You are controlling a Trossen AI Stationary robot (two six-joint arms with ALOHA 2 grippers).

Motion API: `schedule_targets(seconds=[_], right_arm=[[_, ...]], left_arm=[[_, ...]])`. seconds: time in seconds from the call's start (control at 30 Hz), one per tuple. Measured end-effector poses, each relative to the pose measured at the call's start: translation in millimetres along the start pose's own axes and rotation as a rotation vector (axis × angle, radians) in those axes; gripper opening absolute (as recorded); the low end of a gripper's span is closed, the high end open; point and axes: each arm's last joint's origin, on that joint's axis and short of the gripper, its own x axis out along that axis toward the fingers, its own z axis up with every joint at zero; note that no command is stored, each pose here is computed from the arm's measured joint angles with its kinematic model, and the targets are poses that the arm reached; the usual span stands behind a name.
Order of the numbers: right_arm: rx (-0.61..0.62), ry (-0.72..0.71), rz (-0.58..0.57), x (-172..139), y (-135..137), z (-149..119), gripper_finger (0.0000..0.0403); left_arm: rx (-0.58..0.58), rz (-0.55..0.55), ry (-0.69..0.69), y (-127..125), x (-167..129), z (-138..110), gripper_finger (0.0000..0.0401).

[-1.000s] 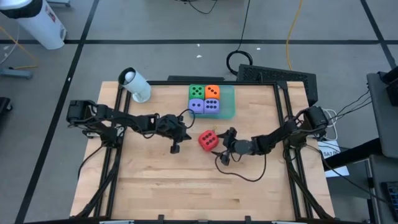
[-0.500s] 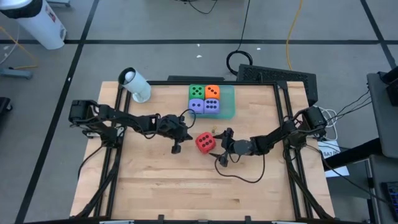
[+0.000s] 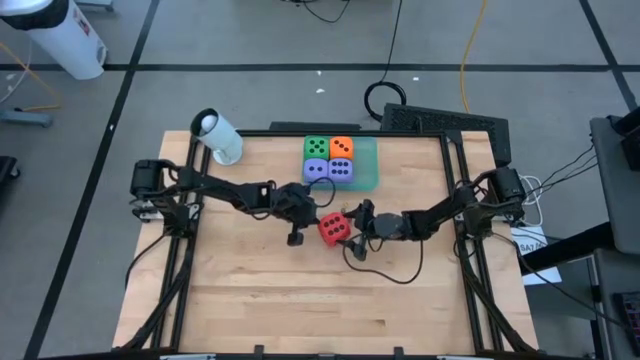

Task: Pick & Place Dice
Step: Put the large red dice into the green container

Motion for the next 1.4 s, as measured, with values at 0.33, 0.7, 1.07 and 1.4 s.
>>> schedule_targets(seconds=[0.33, 0.7, 1.07, 1.4], right_arm=[[-0.024, 0.013, -0.024, 3.4, -12.2, 1.0, 0.04], [-0.075, -0.028, 0.056, 4.2, -11.1, 5.7, 0.04], [-0.03, -0.09, 0.074, 10.5, -37.6, 19.2, 0.04], [-0.005, -0.098, 0.084, 12.1, -53.3, 22.0, 0.04]], left_arm=[[0.044, -0.01, 0.017, -13.6, -0.4, 1.3, 0.0008], [0.045, 0.006, 0.015, -13.5, -2.2, 2.3, 0.0012], [0.049, -0.097, 0.059, -21.1, 3.2, -5.3, 0.0006], [0.185, -0.139, -0.058, -38.3, 0.4, 10.5, 0.0006]])
